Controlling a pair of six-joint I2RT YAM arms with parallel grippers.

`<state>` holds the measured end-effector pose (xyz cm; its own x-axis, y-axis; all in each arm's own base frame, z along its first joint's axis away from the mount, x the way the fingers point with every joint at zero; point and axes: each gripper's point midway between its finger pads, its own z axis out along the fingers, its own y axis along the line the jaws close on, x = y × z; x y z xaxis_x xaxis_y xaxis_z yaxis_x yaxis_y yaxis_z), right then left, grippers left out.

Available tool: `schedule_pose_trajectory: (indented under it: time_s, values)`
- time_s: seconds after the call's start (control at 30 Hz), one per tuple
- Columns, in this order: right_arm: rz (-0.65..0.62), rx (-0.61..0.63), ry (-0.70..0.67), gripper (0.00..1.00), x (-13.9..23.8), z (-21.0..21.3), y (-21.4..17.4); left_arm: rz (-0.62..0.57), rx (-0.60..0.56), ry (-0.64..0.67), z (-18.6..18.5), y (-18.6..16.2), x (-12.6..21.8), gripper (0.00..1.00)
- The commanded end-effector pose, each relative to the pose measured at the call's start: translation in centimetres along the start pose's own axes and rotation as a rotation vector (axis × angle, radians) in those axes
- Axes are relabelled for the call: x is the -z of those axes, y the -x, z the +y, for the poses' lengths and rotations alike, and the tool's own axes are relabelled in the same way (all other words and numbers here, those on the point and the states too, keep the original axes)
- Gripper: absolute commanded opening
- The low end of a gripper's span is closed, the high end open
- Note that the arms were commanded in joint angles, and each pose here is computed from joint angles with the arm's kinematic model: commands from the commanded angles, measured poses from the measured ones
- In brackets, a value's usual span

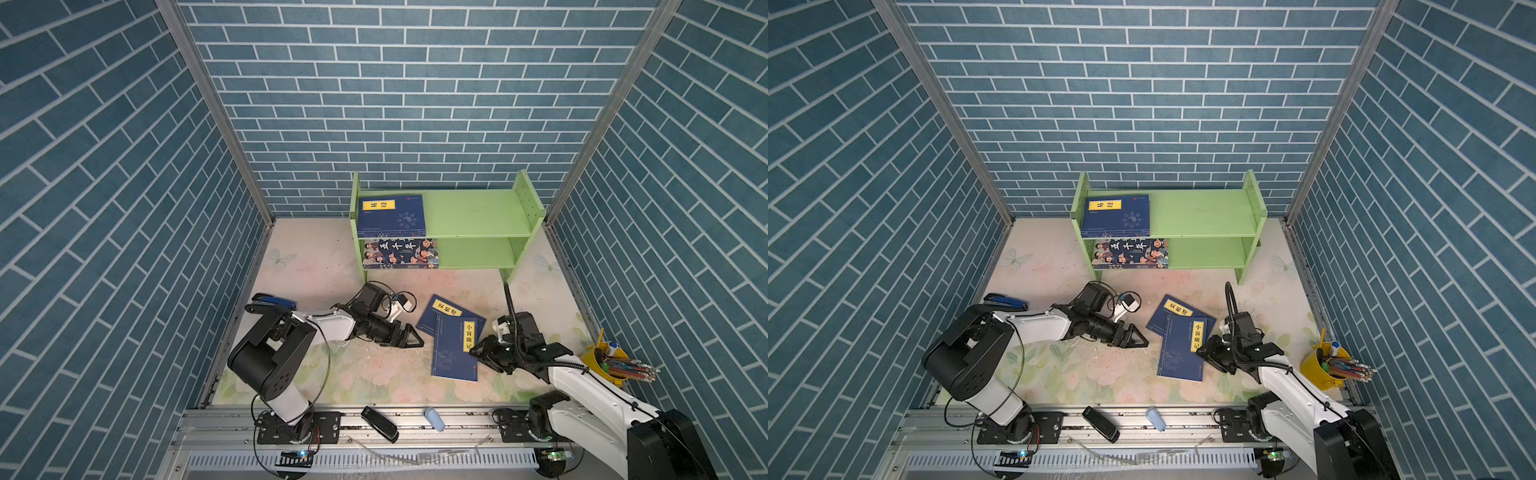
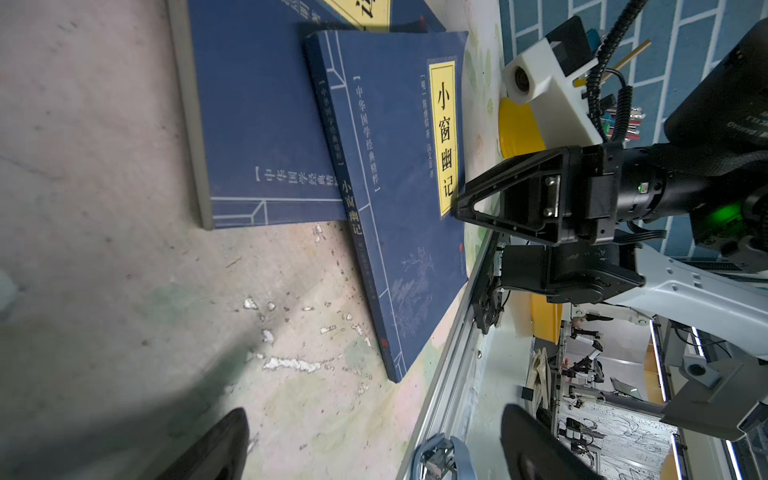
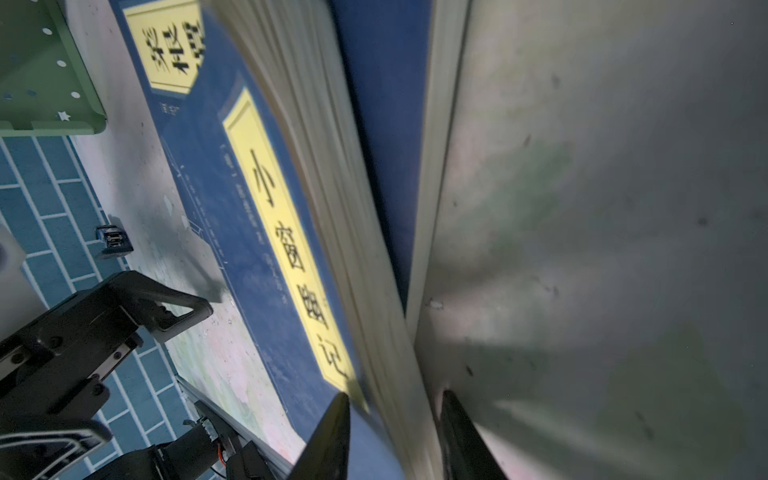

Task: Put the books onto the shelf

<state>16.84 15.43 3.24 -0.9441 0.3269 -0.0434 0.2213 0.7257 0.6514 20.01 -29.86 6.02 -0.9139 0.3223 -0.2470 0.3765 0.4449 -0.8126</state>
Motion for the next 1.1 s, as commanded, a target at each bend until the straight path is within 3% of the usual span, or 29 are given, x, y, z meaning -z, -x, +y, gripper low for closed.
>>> schedule_pose_trajectory:
  time_s: [0.0, 0.23, 0.7, 1.07]
  values:
    - [0.041, 0.01, 0.04, 0.37, -0.3, 0.6, -0.8, -0.006, -0.054, 0.003, -0.1, 0.9, -0.3, 0.95]
    - [0.073, 0.019, 0.074, 0.35, -0.5, 0.8, -1.9, 0.024, 0.053, -0.018, 1.4, 0.6, -1.9, 0.92]
    - [0.053, 0.05, 0.156, 0.34, -1.5, 2.4, -1.8, 0.12, 0.027, -0.111, -0.8, -1.6, -5.0, 0.89]
    - [0.054, 0.082, 0.216, 0.31, -2.1, 3.8, -2.2, 0.109, 0.018, -0.133, -1.6, -1.1, -4.8, 0.86]
